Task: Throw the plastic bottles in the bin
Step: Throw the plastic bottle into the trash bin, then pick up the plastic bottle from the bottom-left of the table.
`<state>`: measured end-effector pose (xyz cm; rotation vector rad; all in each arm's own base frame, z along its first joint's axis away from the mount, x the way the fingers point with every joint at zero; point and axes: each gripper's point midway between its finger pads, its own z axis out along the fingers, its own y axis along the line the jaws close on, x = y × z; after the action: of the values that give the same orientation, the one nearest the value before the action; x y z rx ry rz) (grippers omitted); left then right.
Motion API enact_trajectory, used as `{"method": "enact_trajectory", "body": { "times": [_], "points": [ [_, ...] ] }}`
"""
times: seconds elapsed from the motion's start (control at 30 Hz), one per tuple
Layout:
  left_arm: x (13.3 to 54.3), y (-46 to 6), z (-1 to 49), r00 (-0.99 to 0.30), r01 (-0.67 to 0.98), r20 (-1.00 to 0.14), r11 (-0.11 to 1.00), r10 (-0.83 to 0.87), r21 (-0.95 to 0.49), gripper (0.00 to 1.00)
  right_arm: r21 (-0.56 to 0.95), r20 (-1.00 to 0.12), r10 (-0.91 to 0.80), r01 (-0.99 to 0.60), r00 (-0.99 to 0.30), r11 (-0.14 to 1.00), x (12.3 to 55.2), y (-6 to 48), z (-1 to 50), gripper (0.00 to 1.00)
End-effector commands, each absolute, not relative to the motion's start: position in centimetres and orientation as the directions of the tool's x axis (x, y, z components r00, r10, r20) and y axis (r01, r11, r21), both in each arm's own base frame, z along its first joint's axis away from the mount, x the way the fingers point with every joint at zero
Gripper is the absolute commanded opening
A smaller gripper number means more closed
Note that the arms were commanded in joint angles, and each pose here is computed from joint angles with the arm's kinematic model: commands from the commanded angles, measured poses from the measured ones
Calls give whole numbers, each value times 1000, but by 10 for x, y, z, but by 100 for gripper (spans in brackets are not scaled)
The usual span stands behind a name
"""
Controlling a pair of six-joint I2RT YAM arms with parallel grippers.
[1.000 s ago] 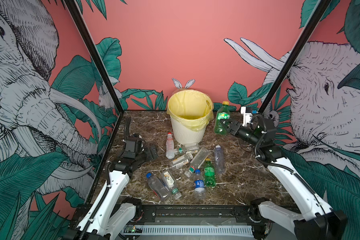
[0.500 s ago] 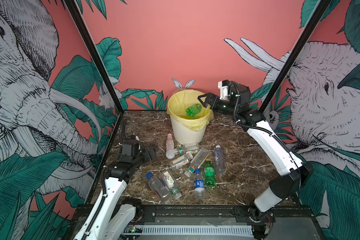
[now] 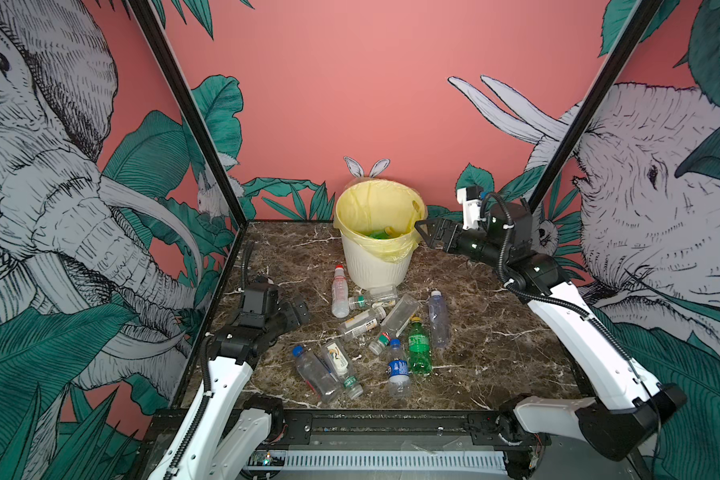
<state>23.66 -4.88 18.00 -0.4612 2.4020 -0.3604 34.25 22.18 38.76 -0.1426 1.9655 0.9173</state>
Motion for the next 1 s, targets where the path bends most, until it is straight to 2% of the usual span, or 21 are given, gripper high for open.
{"method": "enact_trajectory", "body": {
  "times": [0.0,0.4,0.53,0.8,0.97],
  "points": [
    [227,-41,184,-710,-274,-549,891,-441,-361,99,517,-807,257,-425,-532,743,343,210,378,99],
    [210,-49,173,-747,-306,-460,863,-480,-403,100,523,-734,260,-278,-628,806,335,182,301,99],
    [202,-57,165,-754,-337,-394,825,-525,-454,99,516,-713,275,-217,-645,829,334,172,285,99],
    [179,-51,156,-746,-397,-350,801,-566,-448,99,510,-691,297,-153,-659,846,328,158,264,99],
    [159,-54,143,-780,-437,-257,790,-571,-429,99,500,-687,300,-130,-662,856,321,149,253,99]
  ]
}}
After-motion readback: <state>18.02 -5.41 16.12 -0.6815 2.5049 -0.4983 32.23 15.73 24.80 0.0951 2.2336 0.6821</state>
